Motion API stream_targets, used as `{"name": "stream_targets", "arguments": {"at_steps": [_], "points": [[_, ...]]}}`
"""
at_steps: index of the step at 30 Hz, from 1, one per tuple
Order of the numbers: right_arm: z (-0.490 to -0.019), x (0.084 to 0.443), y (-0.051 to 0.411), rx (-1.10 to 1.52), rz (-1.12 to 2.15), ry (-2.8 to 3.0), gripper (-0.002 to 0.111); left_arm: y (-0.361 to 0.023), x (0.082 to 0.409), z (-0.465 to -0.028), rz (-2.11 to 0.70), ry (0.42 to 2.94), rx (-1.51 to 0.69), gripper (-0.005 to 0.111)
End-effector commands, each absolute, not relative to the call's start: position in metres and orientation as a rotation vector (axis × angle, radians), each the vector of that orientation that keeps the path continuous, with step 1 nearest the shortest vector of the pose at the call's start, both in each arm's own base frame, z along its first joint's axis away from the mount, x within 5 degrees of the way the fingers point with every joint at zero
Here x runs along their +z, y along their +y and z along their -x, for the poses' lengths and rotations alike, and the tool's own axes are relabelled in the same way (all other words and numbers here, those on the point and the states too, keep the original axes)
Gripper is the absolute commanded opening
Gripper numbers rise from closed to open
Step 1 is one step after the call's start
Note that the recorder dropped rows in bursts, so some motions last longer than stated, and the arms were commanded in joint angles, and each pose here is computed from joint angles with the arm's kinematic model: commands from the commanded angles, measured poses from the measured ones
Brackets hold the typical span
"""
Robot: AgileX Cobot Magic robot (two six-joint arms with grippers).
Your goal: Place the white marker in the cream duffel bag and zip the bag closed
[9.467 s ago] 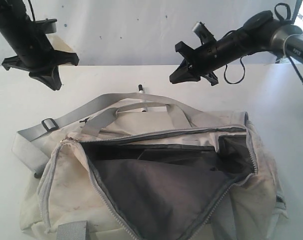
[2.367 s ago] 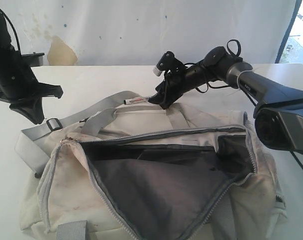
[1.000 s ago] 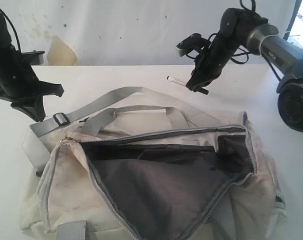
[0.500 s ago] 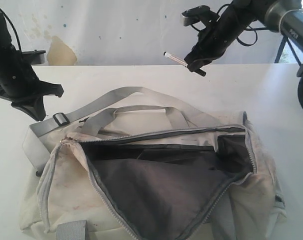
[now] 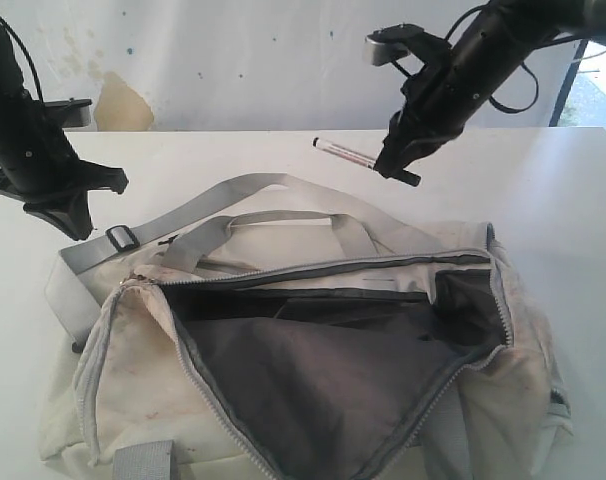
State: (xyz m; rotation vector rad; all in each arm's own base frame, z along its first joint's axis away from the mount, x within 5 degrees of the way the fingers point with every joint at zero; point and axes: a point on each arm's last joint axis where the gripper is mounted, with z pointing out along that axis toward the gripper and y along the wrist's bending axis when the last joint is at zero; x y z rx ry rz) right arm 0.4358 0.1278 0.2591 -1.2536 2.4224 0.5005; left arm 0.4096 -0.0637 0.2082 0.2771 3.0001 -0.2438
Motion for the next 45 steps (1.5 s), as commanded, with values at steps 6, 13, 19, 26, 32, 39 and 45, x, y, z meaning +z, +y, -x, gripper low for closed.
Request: {"name": "stream_targets", "arguments": {"at_steps": [6,13,19,26,32,39,45], "points": [[-0.360,0.252,0.121,0.606,1.694,2.159,0.000,-0.063,0.214,-0.409,-0.268,2.976,-0.255,0.001],[-0.323,0.210,0.134,0.749,1.863,2.171,0.000,-0.063,0.214,-0.408,-0.271,2.991,-0.258,0.001],[-0.317,0.187,0.153,0.598,1.866,2.139,0.000,-0.064,0.213,-0.405,-0.272,3.016,-0.272,0.001],[-0.325,0.182,0.155,0.544,1.630,2.296,0.066,-0.064,0.200,-0.398,-0.261,3.059,-0.304,0.001],[-0.323,0.212,0.154,0.529,1.418,2.358,0.061,-0.077,0.204,-0.390,-0.573,3.025,-0.532,0.003],[-0.320,0.223,0.153,0.526,1.368,2.366,0.061,-0.076,0.204,-0.390,-0.598,3.018,-0.529,0.045],[-0.320,0.222,0.152,0.529,1.316,2.417,0.061,-0.074,0.203,-0.390,-0.894,2.927,-0.474,0.052]]}}
